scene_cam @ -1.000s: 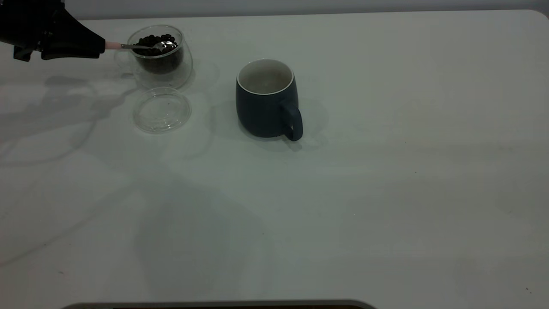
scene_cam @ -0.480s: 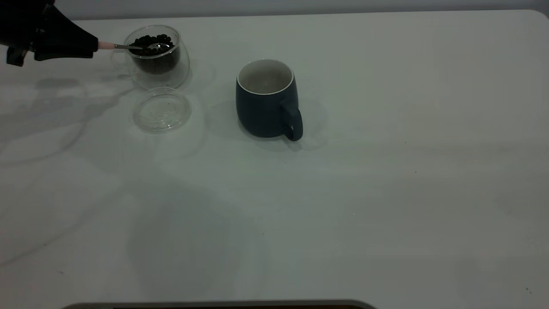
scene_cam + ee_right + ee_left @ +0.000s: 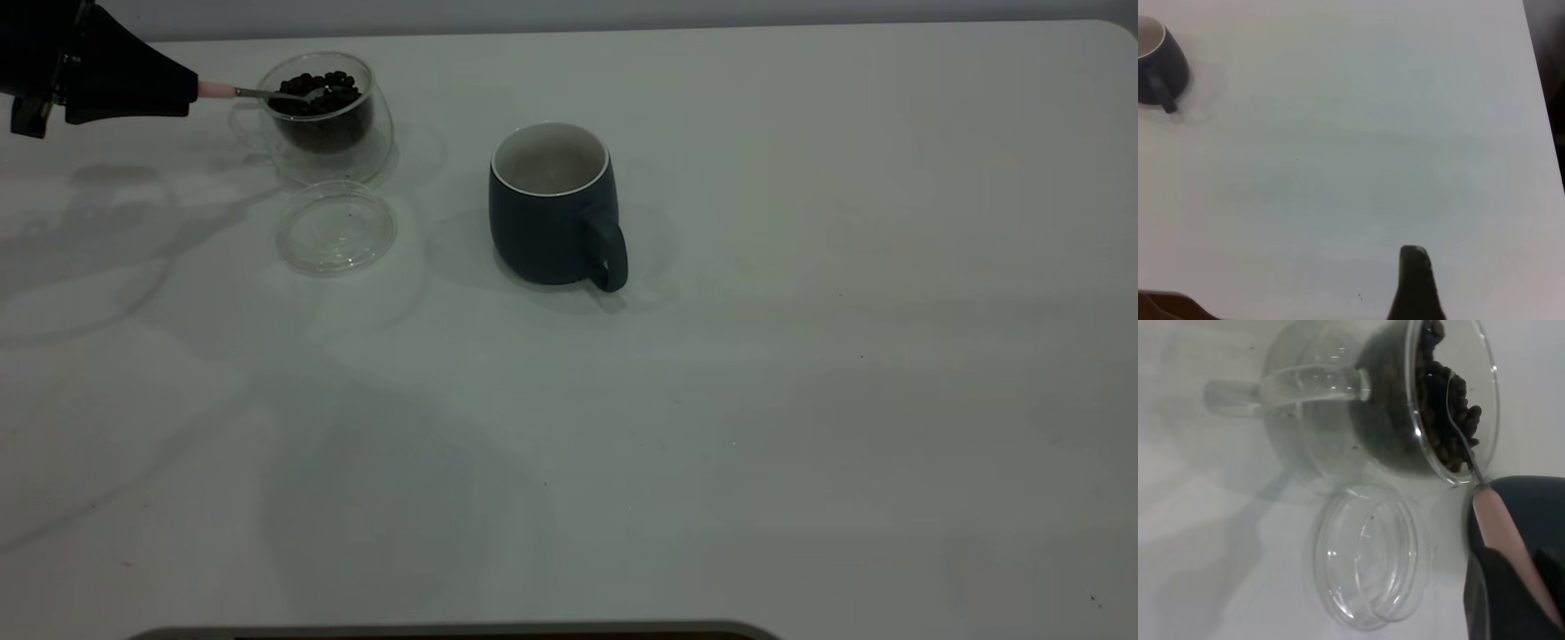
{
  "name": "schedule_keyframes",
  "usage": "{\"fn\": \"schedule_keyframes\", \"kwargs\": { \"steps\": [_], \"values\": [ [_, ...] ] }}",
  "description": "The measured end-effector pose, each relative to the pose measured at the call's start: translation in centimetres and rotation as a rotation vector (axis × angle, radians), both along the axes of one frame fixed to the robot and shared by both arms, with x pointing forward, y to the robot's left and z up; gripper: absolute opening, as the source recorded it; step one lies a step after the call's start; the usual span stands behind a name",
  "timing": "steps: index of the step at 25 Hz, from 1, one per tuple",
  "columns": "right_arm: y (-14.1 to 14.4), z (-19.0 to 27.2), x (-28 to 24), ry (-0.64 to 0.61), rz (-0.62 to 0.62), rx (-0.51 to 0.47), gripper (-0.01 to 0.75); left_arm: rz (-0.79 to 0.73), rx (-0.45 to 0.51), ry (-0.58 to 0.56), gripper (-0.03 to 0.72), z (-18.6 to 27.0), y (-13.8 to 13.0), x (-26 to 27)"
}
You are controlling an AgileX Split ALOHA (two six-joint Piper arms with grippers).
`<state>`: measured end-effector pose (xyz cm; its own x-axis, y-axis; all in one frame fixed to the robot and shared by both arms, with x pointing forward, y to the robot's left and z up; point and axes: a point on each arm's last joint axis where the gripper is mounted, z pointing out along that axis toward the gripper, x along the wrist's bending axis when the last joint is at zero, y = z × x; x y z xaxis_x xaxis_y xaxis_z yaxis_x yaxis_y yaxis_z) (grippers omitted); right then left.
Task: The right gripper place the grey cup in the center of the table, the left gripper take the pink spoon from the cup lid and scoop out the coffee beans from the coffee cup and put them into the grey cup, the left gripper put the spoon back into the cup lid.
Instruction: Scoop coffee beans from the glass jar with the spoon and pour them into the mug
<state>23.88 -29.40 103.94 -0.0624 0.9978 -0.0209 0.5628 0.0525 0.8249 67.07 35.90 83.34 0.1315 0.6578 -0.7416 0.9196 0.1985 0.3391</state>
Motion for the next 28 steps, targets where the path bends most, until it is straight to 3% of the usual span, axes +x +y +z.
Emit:
{"fn": "schedule_keyframes", "kwargs": {
  "steps": [17,28],
  "values": [
    [0.0,0.0,0.0,0.000,0.000,0.000,0.590,0.051,-0.038,0.049,0.127,0.1,0.8,-0.2],
    [0.0,0.0,0.0,0.000,-0.001,0.000,0.590,0.096,-0.139,0.042,0.127,0.8,1.9,-0.3]
  ]
}}
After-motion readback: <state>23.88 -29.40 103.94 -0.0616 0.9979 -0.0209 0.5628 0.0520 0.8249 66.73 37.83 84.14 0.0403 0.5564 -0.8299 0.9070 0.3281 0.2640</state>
